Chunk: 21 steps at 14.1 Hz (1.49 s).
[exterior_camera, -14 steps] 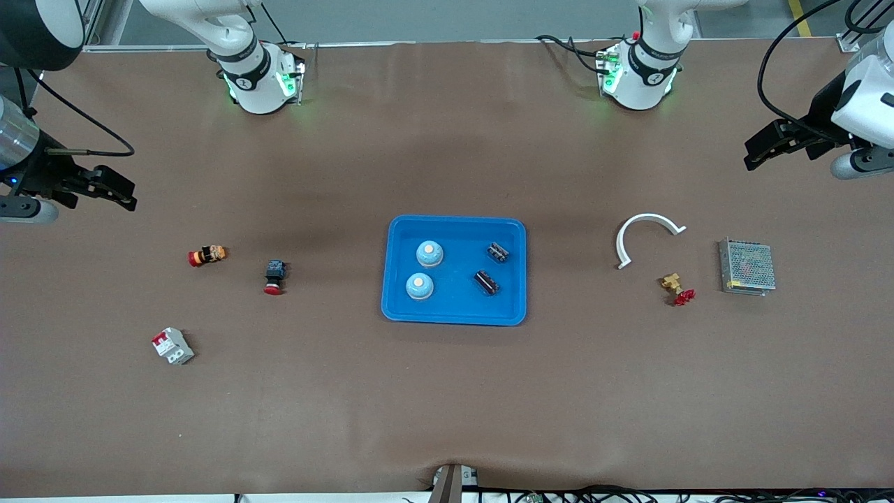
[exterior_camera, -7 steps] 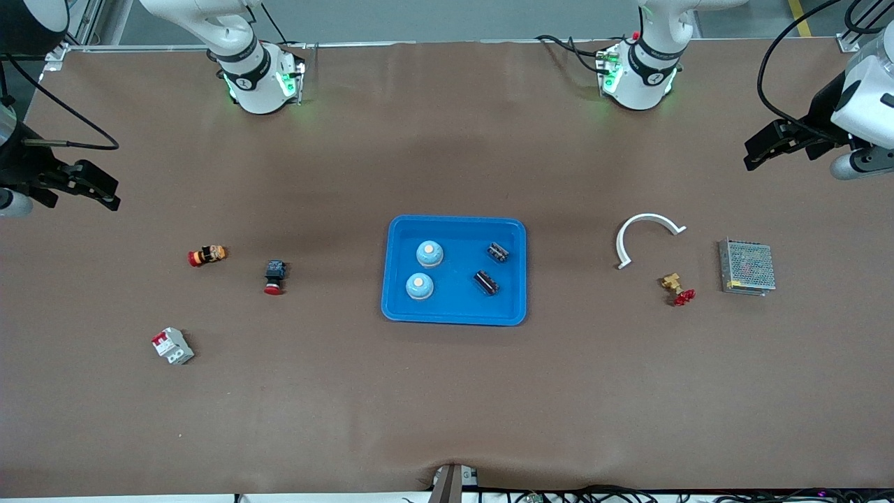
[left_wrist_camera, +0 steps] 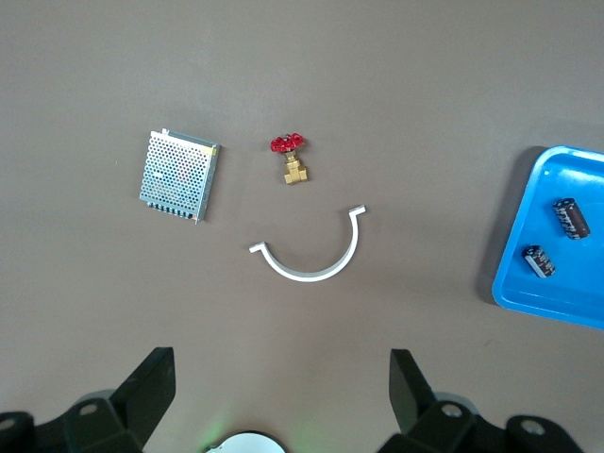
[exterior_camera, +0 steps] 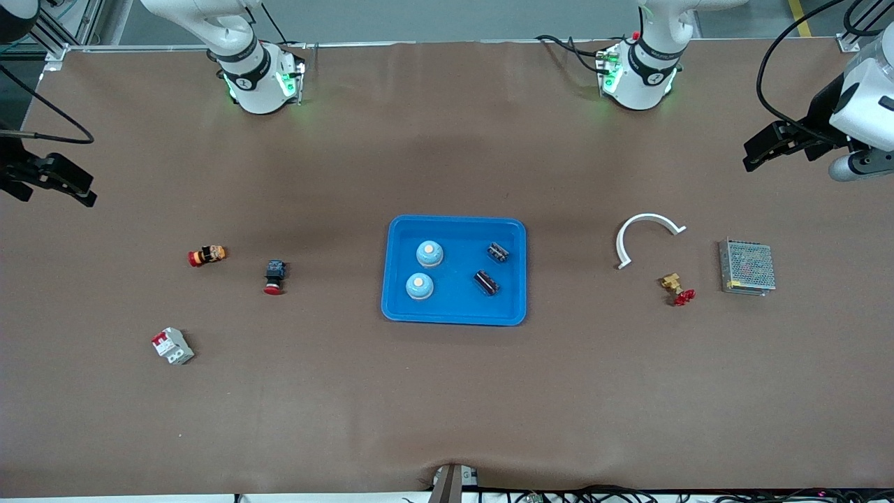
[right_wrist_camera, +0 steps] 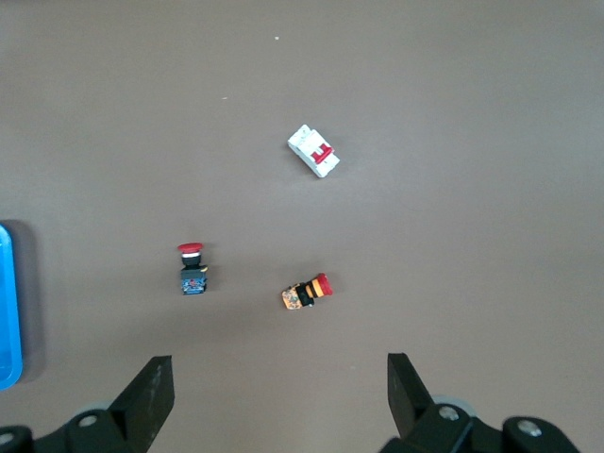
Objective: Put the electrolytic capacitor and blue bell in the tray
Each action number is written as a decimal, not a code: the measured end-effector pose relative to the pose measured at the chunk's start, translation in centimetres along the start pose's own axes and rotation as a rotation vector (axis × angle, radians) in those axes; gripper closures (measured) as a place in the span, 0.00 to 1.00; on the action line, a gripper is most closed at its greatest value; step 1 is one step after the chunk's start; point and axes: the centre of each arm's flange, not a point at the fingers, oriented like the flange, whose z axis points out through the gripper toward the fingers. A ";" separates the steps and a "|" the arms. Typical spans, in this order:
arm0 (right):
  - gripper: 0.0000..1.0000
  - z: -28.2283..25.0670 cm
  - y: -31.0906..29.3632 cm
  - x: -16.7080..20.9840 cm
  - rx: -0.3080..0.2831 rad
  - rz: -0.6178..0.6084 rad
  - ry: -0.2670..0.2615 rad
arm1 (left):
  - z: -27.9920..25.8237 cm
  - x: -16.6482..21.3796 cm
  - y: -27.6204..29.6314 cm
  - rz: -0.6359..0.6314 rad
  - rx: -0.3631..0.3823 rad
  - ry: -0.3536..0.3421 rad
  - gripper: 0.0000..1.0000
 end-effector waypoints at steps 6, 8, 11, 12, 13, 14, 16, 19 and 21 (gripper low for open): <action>0.00 -0.1 -1.1 0.0 -0.003 -0.020 0.001 | 0.1 0.0 -0.1 -0.002 0.002 -0.007 0.00; 0.00 -0.1 -1.2 0.0 -0.003 -0.021 0.001 | 0.1 0.0 -0.1 -0.002 0.003 -0.010 0.00; 0.00 -0.1 -1.0 0.0 -0.003 -0.019 0.002 | 0.2 0.0 -0.1 -0.002 0.004 -0.012 0.00; 0.00 -0.2 -1.0 0.0 -0.003 -0.018 0.003 | 0.2 0.0 -0.1 -0.002 0.004 -0.013 0.00; 0.00 -0.3 -1.0 0.0 -0.003 -0.017 0.006 | 0.2 0.0 -0.1 -0.002 0.004 -0.013 0.00; 0.00 -0.4 -0.9 0.0 -0.003 -0.017 0.008 | 0.2 0.0 -0.2 -0.003 0.004 -0.013 0.00; 0.00 -0.6 -0.9 0.0 -0.002 -0.016 0.011 | 0.2 0.0 -0.3 -0.005 0.003 -0.011 0.00; 0.00 -0.5 -0.8 0.1 -0.003 -0.014 0.010 | 0.1 0.1 -0.4 -0.008 0.003 -0.011 0.00; 0.00 -0.4 -0.4 0.1 -0.003 -0.006 0.008 | 0.2 0.0 -0.5 -0.009 0.004 -0.013 0.00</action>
